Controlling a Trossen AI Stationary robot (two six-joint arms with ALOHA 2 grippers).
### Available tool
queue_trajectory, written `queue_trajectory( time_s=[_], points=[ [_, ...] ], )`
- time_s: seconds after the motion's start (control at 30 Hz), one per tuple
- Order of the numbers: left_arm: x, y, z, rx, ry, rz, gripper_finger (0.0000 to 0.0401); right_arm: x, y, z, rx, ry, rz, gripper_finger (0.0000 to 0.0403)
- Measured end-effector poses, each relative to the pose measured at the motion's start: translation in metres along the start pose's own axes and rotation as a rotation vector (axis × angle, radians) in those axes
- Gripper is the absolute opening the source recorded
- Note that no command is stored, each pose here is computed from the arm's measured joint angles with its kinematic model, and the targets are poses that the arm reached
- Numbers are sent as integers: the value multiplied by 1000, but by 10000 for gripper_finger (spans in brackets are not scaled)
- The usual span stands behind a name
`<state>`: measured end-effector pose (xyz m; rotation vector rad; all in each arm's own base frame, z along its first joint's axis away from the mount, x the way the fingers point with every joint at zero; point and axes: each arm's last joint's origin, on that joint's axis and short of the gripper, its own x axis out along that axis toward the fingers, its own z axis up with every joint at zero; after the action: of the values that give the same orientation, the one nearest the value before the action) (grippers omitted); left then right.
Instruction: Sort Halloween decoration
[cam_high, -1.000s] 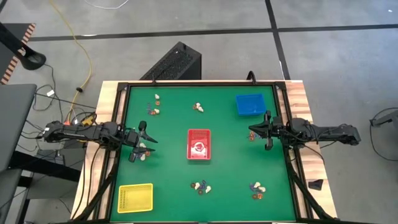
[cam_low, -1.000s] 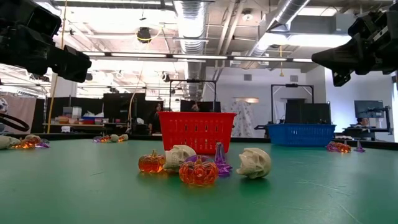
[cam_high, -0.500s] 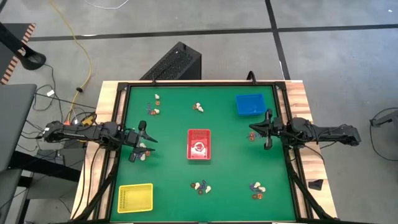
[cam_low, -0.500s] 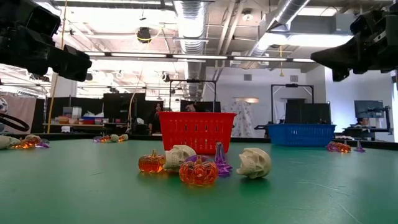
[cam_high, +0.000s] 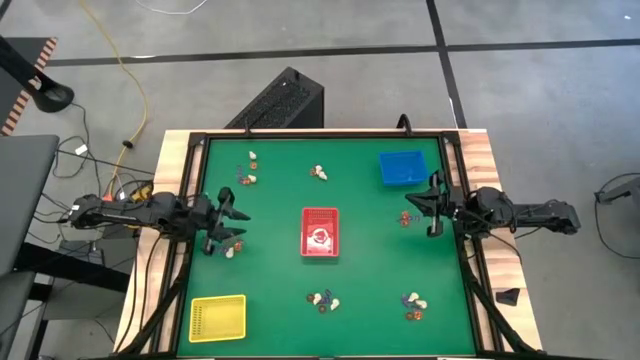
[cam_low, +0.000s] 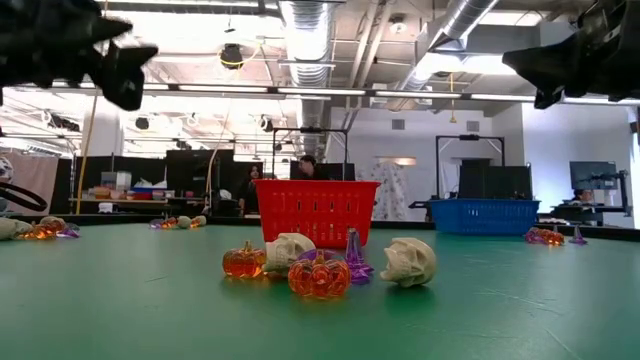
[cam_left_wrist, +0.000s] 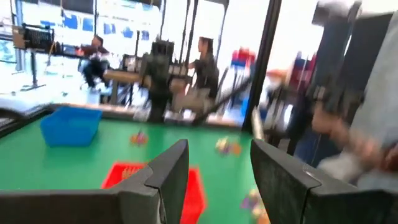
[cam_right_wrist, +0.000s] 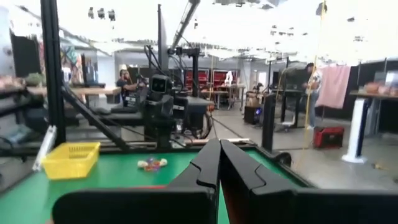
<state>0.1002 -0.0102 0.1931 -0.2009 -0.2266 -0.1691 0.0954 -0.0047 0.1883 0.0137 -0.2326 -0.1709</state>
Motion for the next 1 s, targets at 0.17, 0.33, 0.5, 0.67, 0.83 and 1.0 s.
queue_trajectory(
  time_s=[0.17, 0.33, 0.5, 0.67, 0.83, 1.0],
  points=[
    [-1, 2, 15, 58, -180, 148, 162, 1, 3, -6, 104, 61, 55, 38],
    [5, 4, 21, 137, -241, 247, 162, 7, 3, -14, 84, 151, -25, 38],
    [37, 8, 39, 201, -118, 302, 162, 21, 7, -6, 74, 246, -28, 47],
    [83, 18, 60, 353, 167, 359, 162, 40, 17, 0, 49, 452, -45, 62],
    [116, 20, 70, 394, 286, 222, 162, 62, 29, 3, 31, 649, -59, 78],
    [133, 19, 71, 384, 297, 102, 162, 92, 54, 6, -25, 712, 40, 108]
  ],
)
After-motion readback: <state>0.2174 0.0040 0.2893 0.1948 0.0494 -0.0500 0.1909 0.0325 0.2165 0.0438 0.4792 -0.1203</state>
